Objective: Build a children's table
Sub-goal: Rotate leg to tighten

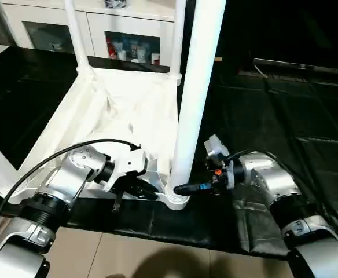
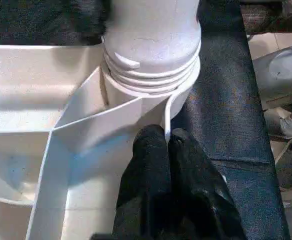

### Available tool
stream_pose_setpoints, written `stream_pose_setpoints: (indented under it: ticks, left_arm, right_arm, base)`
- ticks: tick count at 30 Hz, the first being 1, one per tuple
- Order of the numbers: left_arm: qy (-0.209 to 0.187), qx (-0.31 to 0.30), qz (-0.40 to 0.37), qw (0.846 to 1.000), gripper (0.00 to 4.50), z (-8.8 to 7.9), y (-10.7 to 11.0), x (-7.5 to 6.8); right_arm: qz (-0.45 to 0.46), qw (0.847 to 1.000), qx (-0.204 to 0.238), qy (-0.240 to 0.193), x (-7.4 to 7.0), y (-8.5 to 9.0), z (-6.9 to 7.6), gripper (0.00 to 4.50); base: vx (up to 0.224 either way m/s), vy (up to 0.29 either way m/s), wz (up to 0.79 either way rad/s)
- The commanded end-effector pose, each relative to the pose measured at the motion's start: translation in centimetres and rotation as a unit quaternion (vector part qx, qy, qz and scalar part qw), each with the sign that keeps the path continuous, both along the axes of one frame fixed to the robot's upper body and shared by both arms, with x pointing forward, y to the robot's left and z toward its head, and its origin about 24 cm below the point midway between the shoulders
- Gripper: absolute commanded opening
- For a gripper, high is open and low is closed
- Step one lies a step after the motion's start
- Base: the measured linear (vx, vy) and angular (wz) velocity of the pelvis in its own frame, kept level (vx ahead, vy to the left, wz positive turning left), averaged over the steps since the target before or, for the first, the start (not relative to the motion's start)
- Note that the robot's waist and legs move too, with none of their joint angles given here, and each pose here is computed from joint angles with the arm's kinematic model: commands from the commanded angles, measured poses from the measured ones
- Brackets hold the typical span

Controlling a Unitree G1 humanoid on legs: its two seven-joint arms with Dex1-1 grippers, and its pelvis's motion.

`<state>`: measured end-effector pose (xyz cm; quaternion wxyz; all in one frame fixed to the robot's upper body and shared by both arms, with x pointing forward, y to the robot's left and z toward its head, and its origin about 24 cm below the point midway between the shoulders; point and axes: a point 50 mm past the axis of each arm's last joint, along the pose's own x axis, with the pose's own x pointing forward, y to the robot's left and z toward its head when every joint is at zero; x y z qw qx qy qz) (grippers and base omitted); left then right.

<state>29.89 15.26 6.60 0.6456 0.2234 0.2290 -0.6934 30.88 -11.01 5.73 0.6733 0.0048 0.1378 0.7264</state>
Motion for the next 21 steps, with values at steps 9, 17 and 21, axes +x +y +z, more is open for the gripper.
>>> stream_pose_setpoints:
  ticks: [9,17,21]
  left_arm:
    - [0.011,0.011,-0.041,0.999,0.00,-0.5,-0.9,-0.5]
    - [0.009,0.018,-0.024,1.000,0.00,-0.7,-0.8,-0.3]
    - [0.009,0.021,0.015,1.000,0.00,-0.7,-0.7,0.3]
  right_arm:
    - [0.012,1.000,0.006,-0.008,0.2,0.0,0.6,2.02]
    - [0.012,1.000,0.014,0.000,0.0,0.2,0.4,1.99]
    - [0.007,1.000,0.016,0.001,-0.1,0.3,0.3,1.99]
  base:
    - [0.000,0.000,0.00]
    - [0.000,0.000,0.00]
    - [0.000,0.000,0.00]
